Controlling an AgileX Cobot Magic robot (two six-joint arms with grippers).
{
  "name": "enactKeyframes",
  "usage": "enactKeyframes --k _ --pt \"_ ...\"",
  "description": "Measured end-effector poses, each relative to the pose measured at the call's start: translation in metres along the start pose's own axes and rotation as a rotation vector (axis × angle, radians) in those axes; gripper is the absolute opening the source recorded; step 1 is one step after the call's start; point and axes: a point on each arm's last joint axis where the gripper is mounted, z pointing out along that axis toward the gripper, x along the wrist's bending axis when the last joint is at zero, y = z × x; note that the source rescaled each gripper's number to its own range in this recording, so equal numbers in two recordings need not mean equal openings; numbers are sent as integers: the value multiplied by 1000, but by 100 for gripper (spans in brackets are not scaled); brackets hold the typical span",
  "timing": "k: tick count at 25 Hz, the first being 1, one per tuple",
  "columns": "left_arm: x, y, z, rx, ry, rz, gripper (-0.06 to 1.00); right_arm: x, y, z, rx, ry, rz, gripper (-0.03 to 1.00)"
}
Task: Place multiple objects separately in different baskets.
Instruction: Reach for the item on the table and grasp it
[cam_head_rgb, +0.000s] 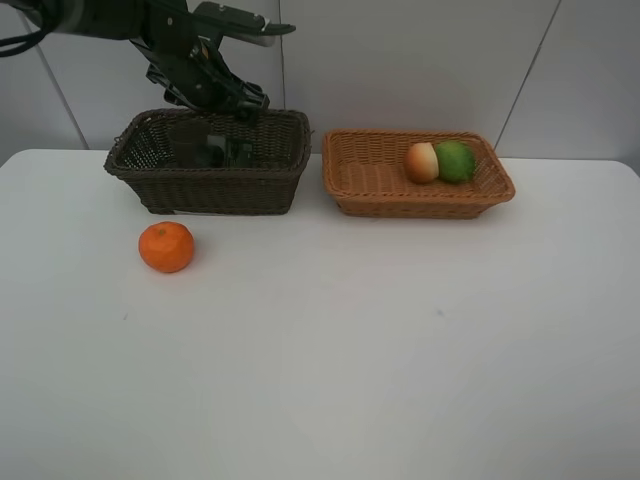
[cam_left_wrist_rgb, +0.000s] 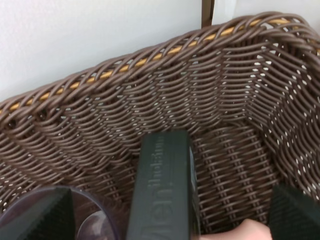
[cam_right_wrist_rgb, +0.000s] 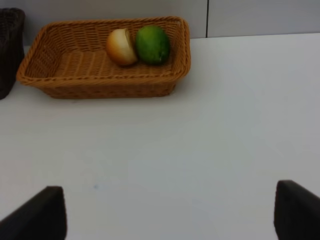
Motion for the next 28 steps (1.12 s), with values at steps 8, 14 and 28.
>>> enactKeyframes --k 8,14,28 --pt "2 -5 -5 77 18 -2 100 0 0 0 0 0 0 90" --pt "7 10 -41 34 26 -15 100 0 0 0 0 0 0 90" --pt "9 -3 -102 309 59 28 100 0 0 0 0 0 0 90"
